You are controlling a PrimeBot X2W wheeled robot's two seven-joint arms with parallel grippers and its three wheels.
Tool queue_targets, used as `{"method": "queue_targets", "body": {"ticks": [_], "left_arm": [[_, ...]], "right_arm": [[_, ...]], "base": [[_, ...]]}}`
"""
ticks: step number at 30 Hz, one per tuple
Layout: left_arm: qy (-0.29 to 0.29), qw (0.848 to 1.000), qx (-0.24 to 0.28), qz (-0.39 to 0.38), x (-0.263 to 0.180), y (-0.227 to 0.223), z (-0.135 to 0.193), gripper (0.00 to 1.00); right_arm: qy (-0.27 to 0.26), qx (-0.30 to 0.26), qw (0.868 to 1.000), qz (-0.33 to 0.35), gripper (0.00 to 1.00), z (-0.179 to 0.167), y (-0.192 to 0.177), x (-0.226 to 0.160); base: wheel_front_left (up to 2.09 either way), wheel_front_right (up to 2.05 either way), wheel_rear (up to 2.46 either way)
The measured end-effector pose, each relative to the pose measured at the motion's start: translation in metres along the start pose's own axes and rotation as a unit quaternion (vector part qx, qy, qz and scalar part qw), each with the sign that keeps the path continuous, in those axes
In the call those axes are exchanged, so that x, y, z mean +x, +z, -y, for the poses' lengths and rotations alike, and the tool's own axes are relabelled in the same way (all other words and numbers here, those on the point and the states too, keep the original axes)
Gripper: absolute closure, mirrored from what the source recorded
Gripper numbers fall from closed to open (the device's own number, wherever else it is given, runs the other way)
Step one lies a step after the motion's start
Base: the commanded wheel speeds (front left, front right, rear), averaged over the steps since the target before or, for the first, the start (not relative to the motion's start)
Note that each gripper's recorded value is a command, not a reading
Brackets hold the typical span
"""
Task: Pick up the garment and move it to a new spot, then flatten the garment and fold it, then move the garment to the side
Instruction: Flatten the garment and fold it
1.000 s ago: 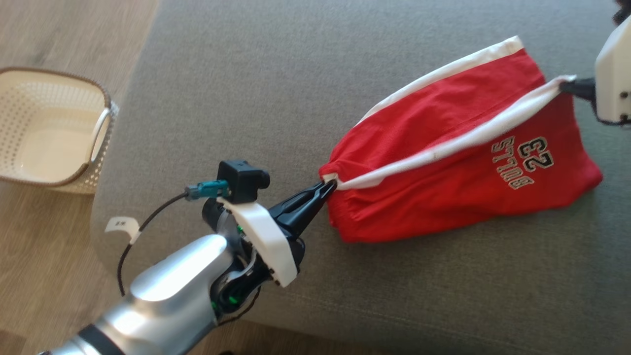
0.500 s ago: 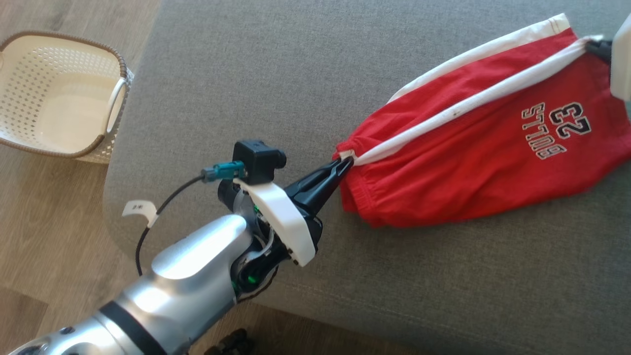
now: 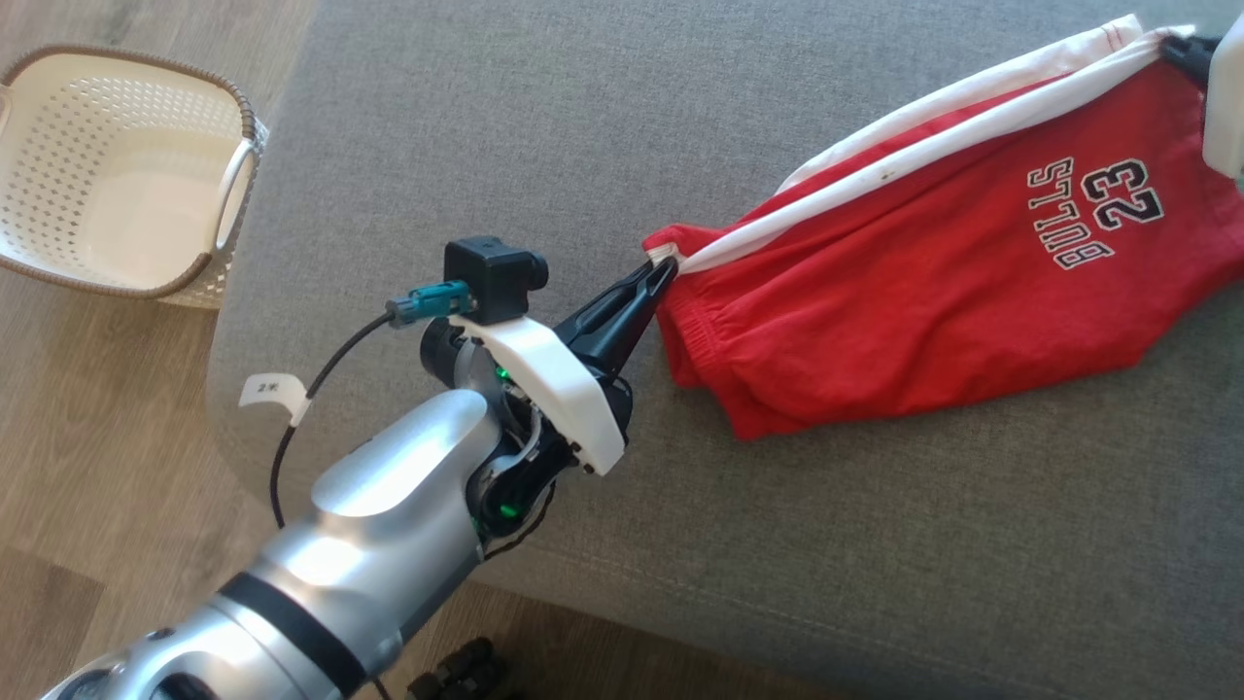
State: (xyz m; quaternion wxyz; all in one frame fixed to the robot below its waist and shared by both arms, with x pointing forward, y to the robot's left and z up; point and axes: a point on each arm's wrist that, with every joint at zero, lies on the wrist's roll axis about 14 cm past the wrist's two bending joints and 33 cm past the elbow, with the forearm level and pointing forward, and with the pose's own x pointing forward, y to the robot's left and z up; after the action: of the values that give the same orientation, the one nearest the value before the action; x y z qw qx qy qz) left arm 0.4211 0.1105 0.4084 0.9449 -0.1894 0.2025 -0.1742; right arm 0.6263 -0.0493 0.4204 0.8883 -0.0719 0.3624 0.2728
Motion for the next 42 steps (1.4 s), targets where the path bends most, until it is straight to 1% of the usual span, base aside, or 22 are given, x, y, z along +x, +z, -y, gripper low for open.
{"method": "queue_targets", "body": {"ticks": [6, 10, 11, 12, 13, 15, 16, 17, 18, 21, 25, 27, 29, 31, 33, 36, 37, 39, 42], "left_arm": [[0.010, 1.000, -0.004, 0.012, 0.006, 0.005, -0.003, 1.00], [0.014, 1.000, -0.003, 0.016, 0.008, 0.006, -0.004, 1.00], [0.016, 1.000, 0.000, 0.014, 0.008, 0.005, -0.005, 1.00], [0.017, 1.000, 0.002, 0.013, 0.008, 0.005, -0.005, 1.00], [0.017, 1.000, 0.003, 0.014, 0.009, 0.005, -0.005, 1.00], [0.023, 1.000, 0.004, 0.019, 0.010, 0.008, -0.009, 0.99], [0.027, 0.999, 0.007, 0.020, 0.010, 0.008, -0.011, 0.73], [0.031, 0.999, 0.011, 0.017, 0.009, 0.007, -0.014, 0.20], [0.034, 0.999, 0.013, 0.015, 0.009, 0.006, -0.016, 0.00], [0.041, 0.999, 0.013, 0.025, 0.009, 0.011, -0.018, 0.00], [0.062, 0.996, 0.017, 0.061, 0.006, 0.035, -0.028, 0.00], [0.073, 0.994, 0.016, 0.082, 0.003, 0.047, -0.031, 0.00], [0.080, 0.991, 0.015, 0.107, -0.002, 0.058, -0.031, 0.00], [0.089, 0.987, 0.020, 0.132, -0.009, 0.070, -0.031, 0.00], [0.102, 0.981, 0.024, 0.163, -0.017, 0.084, -0.032, 0.00], [0.114, 0.971, 0.025, 0.208, -0.031, 0.103, -0.030, 0.00], [0.123, 0.967, 0.030, 0.219, -0.036, 0.107, -0.030, 0.00], [0.143, 0.960, 0.060, 0.232, -0.046, 0.112, -0.029, 0.00], [0.139, 0.959, 0.069, 0.238, -0.052, 0.106, -0.017, 0.00]], "right_arm": [[-0.007, -0.012, 1.000, 0.015, 1.00, 0.005, 0.004, 0.007], [-0.002, -0.006, 1.000, 0.024, 1.00, 0.004, 0.004, 0.012], [-0.005, -0.001, 1.000, 0.026, 0.76, 0.007, 0.004, 0.013], [-0.009, 0.001, 0.999, 0.030, 0.20, 0.010, 0.006, 0.013], [-0.011, 0.003, 0.999, 0.038, 0.00, 0.012, 0.008, 0.013], [-0.015, 0.018, 0.998, 0.054, 0.00, 0.016, 0.013, 0.014], [-0.017, 0.022, 0.998, 0.062, 0.00, 0.018, 0.016, 0.013], [-0.018, 0.026, 0.997, 0.067, 0.00, 0.020, 0.019, 0.013], [-0.018, 0.028, 0.997, 0.074, 0.00, 0.020, 0.022, 0.013], [-0.023, 0.032, 0.995, 0.089, 0.00, 0.022, 0.025, 0.011], [-0.045, 0.022, 0.993, 0.106, 0.00, 0.032, 0.028, 0.000], [-0.049, 0.014, 0.990, 0.129, 0.00, 0.031, 0.035, -0.008], [-0.049, 0.012, 0.985, 0.166, 0.00, 0.028, 0.047, -0.019], [-0.047, 0.011, 0.978, 0.205, 0.00, 0.023, 0.057, -0.032], [-0.043, 0.000, 0.967, 0.249, 0.00, 0.016, 0.066, -0.047], [-0.036, -0.003, 0.946, 0.324, 0.00, 0.006, 0.079, -0.074], [-0.031, -0.005, 0.940, 0.341, 0.00, 0.001, 0.081, -0.083], [-0.028, -0.019, 0.931, 0.364, 0.00, -0.007, 0.077, -0.097], [-0.042, -0.046, 0.920, 0.387, 0.00, -0.007, 0.067, -0.119]], "base": [[0.00, 0.00, 0.00], [0.00, 0.00, 0.00], [0.00, 0.00, 0.00], [0.00, 0.00, 0.00], [0.00, 0.00, 0.00], [0.00, 0.00, 0.00], [0.00, 0.00, 0.00], [0.00, 0.00, 0.00], [0.00, 0.00, 0.00], [0.00, 0.00, 0.00], [0.00, 0.00, 0.00], [0.00, 0.00, 0.00], [0.00, 0.00, 0.00], [0.00, 0.00, 0.00], [0.00, 0.00, 0.00], [0.00, 0.00, 0.00], [0.00, 0.00, 0.00], [0.00, 0.00, 0.00], [0.00, 0.00, 0.00]]}}
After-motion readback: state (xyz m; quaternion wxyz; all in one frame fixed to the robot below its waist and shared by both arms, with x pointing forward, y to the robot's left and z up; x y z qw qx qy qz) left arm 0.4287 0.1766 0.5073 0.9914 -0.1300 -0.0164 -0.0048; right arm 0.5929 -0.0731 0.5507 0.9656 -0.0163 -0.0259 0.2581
